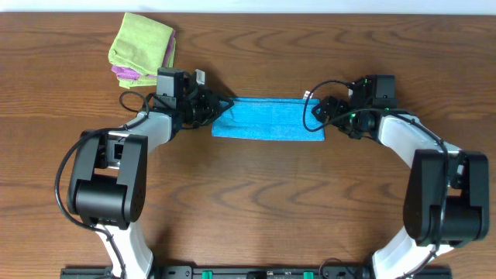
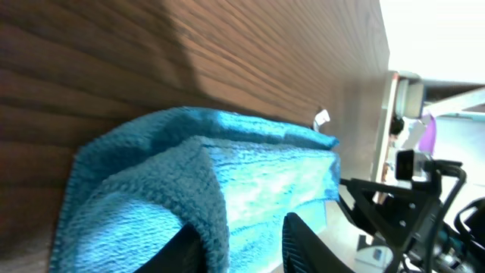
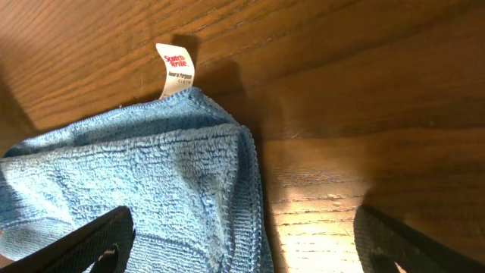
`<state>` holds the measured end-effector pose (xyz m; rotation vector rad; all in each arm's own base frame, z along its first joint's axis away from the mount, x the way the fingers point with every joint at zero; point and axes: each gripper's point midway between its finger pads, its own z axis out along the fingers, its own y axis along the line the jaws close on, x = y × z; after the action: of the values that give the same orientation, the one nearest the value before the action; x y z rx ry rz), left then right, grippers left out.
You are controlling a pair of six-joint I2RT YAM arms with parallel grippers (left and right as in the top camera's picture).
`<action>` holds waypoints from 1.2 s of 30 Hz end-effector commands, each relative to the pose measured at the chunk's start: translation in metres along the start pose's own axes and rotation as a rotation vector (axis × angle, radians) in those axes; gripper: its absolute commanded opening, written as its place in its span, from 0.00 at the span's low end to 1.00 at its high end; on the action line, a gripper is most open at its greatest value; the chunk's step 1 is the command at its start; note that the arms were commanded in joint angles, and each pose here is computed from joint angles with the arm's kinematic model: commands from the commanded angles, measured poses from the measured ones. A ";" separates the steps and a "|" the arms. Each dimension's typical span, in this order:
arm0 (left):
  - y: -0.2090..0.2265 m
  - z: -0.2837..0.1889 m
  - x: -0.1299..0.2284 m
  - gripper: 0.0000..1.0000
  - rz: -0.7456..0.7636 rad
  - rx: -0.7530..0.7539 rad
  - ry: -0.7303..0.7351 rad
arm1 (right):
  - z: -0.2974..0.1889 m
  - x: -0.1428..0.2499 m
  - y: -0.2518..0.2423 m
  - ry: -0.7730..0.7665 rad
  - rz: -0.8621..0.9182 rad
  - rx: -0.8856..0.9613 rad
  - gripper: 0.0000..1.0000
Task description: Fold the cloth
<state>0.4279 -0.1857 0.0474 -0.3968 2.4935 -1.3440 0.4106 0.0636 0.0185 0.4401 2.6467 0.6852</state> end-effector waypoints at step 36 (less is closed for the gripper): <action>-0.011 -0.025 0.001 0.06 0.091 -0.087 -0.034 | 0.009 0.015 -0.016 0.055 0.025 0.050 0.97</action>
<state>0.4135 -0.1720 0.0693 -0.3302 2.5192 -1.3059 0.4090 0.0640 0.0186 0.4394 2.6575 0.6869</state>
